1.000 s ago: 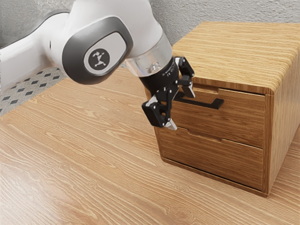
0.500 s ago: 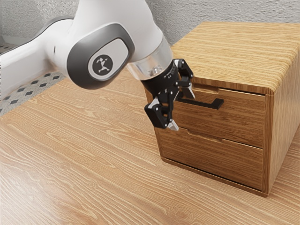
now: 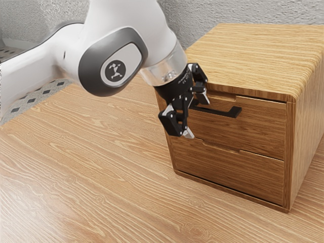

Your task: Pull the drawer handle with one arm to open the drawer

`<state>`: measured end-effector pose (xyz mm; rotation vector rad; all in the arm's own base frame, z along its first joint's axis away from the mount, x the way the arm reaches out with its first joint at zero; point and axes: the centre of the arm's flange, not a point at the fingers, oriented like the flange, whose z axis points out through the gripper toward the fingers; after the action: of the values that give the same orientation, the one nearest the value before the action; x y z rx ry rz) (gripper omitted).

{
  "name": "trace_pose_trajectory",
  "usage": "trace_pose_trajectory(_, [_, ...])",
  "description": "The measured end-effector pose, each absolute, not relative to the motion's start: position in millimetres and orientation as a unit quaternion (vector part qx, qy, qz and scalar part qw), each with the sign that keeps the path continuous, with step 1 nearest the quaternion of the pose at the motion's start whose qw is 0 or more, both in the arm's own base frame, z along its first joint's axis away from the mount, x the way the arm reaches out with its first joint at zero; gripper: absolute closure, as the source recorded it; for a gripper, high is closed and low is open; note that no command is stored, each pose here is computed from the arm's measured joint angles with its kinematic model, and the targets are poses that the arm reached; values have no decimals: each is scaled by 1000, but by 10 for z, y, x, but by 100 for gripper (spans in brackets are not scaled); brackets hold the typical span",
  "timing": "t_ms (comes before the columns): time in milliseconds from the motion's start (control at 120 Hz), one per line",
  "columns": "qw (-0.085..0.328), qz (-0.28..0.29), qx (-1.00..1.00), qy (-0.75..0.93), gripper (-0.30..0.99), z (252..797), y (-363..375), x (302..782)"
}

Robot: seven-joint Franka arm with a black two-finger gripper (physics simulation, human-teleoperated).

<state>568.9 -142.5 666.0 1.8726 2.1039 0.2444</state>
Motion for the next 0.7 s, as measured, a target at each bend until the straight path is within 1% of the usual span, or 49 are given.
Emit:
trace_pose_trajectory(192, [154, 83, 652, 738, 0, 6601, -1431, 5725])
trace_pose_trajectory(467, [152, 84, 652, 738, 0, 6594, -1435, 5646])
trace_pose_trajectory(558, [153, 85, 652, 738, 4, 6610, -1437, 5626])
trace_pose_trajectory(700, [152, 85, 652, 738, 14, 6613, -1439, 5617])
